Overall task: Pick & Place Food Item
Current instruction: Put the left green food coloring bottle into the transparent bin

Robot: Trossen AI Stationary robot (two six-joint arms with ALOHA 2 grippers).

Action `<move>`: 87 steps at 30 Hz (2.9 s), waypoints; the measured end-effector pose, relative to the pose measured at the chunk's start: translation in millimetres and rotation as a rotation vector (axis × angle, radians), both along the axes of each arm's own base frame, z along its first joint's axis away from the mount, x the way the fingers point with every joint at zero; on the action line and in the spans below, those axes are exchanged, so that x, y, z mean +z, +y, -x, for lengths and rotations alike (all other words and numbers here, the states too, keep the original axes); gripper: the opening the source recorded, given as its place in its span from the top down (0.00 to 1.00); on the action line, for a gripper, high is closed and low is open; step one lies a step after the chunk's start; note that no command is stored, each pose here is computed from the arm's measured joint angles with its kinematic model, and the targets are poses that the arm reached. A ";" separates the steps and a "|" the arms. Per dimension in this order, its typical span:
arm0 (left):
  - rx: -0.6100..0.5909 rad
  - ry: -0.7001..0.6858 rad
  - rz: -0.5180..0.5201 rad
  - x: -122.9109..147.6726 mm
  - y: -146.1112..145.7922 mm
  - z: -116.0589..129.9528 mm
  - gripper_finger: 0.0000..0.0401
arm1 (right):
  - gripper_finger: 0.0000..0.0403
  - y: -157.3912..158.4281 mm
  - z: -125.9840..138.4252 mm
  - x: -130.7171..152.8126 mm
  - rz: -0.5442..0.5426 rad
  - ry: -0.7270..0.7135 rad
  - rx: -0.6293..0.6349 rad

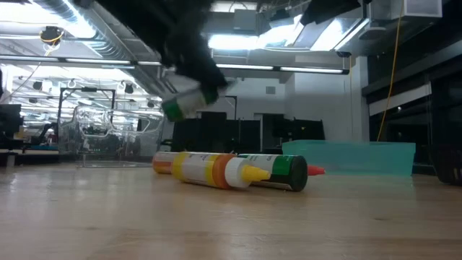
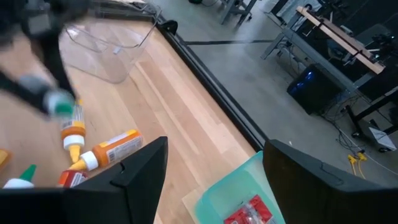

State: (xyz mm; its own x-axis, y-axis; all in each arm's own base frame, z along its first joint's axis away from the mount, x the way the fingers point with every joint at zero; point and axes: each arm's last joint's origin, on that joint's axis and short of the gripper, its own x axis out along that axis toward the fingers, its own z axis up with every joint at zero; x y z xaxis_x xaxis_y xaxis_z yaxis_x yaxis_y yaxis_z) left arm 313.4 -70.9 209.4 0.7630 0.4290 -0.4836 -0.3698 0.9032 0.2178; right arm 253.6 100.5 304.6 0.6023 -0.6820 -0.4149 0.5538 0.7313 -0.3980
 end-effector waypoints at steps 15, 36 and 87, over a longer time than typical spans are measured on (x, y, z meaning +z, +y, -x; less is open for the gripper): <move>0.132 -0.647 -0.251 14.3 23.1 139.2 0.74 | 0.36 0.1 0.2 -0.2 0.008 0.016 0.010; -0.117 -0.811 -0.086 -12.0 15.0 184.3 0.74 | 0.36 -3.9 -1.7 -0.3 -0.005 0.014 -0.003; -0.204 -0.638 0.016 -96.3 1.9 11.2 0.74 | 0.36 -6.4 -3.5 -1.4 -0.050 0.039 0.015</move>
State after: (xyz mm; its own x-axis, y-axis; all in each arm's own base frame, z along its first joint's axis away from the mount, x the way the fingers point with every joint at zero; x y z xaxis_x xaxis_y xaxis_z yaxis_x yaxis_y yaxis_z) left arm 302.1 -69.0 113.2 0.9666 0.2420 0.0845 -0.2428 0.9701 -0.0013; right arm 257.1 94.1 303.2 0.5949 -0.6509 -0.4716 0.5271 0.7589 -0.3824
